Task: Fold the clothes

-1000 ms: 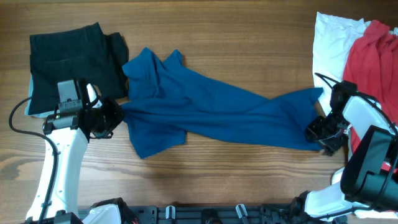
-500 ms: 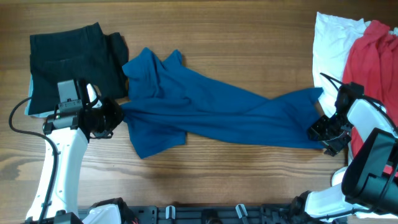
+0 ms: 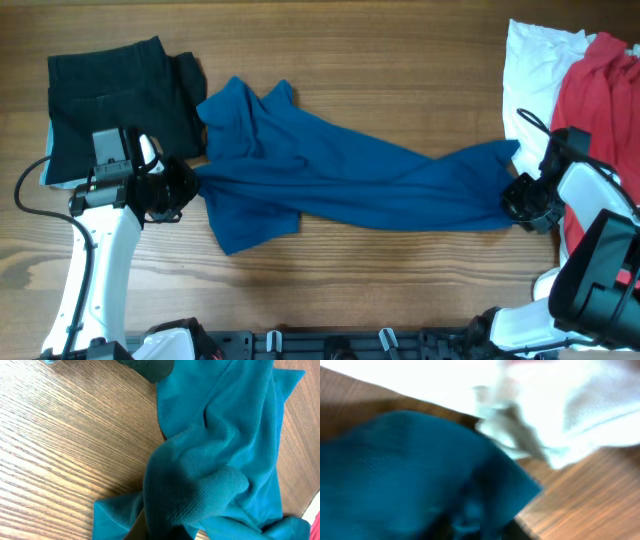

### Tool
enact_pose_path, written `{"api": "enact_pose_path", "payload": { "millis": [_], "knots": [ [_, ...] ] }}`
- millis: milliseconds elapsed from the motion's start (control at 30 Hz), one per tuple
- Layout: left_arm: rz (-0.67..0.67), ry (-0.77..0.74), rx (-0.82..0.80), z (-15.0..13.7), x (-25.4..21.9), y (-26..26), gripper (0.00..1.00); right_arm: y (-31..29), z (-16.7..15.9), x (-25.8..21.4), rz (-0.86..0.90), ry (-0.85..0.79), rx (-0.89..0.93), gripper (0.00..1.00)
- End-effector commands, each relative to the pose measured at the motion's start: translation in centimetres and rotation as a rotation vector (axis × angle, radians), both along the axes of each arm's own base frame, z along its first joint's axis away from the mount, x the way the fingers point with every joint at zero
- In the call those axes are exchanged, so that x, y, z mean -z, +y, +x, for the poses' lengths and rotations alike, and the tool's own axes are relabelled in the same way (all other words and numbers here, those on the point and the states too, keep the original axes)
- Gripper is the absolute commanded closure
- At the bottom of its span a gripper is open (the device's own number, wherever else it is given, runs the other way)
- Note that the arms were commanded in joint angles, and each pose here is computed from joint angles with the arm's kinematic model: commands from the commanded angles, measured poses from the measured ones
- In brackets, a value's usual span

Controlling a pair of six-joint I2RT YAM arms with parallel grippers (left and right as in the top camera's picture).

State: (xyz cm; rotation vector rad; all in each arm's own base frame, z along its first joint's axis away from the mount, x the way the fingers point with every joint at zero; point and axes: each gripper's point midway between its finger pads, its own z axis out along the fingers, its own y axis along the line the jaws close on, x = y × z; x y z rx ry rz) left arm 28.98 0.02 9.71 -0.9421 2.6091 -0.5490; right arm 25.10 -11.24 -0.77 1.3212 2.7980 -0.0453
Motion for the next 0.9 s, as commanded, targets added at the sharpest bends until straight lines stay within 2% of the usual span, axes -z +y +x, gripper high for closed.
{"api": "enact_pose_path", "payload": {
  "millis": [0,100,200,300,467,667,867],
  "knots": [
    [0.018,-0.002,0.015,0.0,0.1,0.2,0.96,0.3,-3.6,3.1,0.001,0.130,0.025,0.96],
    [0.018,-0.004,0.015,0.0,0.1,0.2,0.96,1.2,-3.4,2.4,0.052,0.116,-0.024,0.96],
    [0.005,-0.035,0.046,0.2,-0.5,-0.2,0.96,1.5,-2.6,-0.2,0.076,0.084,-0.049,0.96],
    [-0.038,-0.107,0.099,0.6,-2.3,-1.4,0.96,2.1,-0.7,-4.3,0.112,-0.014,-0.110,0.95],
    [-0.015,-0.241,0.106,0.7,-6.8,-1.5,0.96,2.6,1.1,-13.5,0.084,-0.204,-0.211,0.96],
    [0.035,-0.437,0.112,0.2,-14.2,-1.6,0.96,2.9,0.5,-25.0,-0.071,-0.441,-0.293,0.96],
    [0.096,-0.711,0.109,-0.8,-24.7,-1.8,0.96,3.5,-0.7,-35.0,-0.236,-0.719,-0.310,0.96]
  ]
}}
